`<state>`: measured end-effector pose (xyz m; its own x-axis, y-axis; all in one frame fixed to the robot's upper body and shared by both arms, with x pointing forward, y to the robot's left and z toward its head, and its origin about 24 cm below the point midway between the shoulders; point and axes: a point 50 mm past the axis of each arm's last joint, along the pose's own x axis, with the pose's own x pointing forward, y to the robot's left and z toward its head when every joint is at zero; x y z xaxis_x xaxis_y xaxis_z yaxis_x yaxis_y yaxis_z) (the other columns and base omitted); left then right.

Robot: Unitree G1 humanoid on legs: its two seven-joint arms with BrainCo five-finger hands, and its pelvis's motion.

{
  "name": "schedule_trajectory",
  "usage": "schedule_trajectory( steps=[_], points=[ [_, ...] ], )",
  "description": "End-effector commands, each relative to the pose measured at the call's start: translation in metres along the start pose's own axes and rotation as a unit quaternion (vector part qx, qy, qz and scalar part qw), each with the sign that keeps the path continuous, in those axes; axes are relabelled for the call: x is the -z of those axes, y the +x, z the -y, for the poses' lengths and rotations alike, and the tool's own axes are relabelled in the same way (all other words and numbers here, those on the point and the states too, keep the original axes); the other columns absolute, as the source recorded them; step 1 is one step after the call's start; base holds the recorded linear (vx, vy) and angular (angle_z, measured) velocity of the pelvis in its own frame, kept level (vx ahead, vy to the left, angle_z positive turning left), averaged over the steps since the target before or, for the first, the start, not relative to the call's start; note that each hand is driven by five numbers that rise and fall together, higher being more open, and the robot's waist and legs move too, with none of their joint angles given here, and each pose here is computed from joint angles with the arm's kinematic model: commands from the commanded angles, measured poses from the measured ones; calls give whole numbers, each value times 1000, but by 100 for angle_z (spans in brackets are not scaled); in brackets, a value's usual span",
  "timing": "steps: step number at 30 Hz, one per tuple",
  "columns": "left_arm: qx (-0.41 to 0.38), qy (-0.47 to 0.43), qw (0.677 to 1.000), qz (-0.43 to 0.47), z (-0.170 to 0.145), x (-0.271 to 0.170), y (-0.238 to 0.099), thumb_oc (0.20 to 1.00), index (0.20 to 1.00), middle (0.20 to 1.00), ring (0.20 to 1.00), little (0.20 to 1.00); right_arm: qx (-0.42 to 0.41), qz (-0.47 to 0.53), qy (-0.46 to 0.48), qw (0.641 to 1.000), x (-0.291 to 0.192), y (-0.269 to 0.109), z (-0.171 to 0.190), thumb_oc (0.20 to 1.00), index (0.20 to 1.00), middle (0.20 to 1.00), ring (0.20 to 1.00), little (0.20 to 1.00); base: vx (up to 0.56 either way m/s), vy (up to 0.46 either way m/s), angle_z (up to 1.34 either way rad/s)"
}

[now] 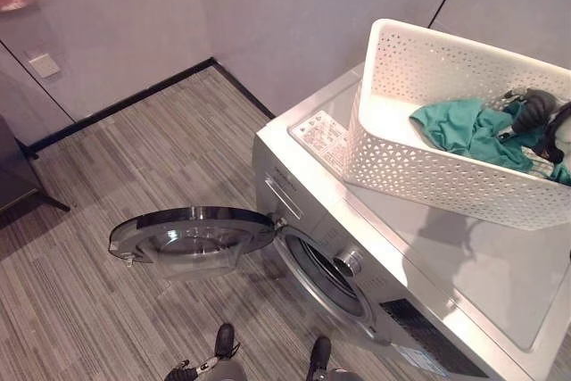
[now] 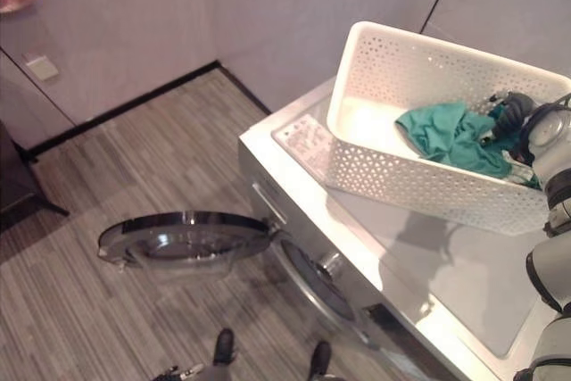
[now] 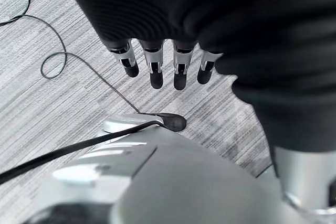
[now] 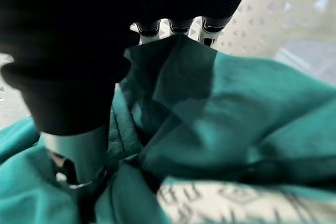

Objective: Grab the laundry basket,head to the washer,open it,put in the laundry and shut it.

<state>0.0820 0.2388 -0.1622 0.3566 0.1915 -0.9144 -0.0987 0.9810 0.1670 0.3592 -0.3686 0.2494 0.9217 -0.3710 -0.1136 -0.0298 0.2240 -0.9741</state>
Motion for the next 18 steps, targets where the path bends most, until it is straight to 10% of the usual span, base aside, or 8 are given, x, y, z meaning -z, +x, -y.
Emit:
schedule_trajectory(
  steps=[1, 7, 9, 18],
  points=[
    [-21, 6, 1000, 12, -17, -9, 0, 1000, 1000, 1000, 1000, 1000, 24, -20, -27, 999, -4, -1, 23, 1000, 1000, 1000, 1000, 1000, -32, -2, 2],
    [-6, 5, 1000, 22, -6, -16, 2, 1000, 1000, 1000, 1000, 1000, -24, -1, -46, 999, -13, 3, -1, 1000, 1000, 1000, 1000, 1000, -12, 1, 2],
    [2, 10, 1000, 24, 0, -17, 2, 1000, 1000, 1000, 1000, 1000, -44, 21, -47, 998, -21, 4, -13, 200, 200, 200, 200, 200, 0, 0, 0],
    [-1, 10, 1000, 19, 1, -18, 3, 1000, 1000, 1000, 1000, 1000, -9, 118, 65, 991, -45, -5, 10, 200, 200, 200, 200, 200, 0, 0, 0]
  ],
)
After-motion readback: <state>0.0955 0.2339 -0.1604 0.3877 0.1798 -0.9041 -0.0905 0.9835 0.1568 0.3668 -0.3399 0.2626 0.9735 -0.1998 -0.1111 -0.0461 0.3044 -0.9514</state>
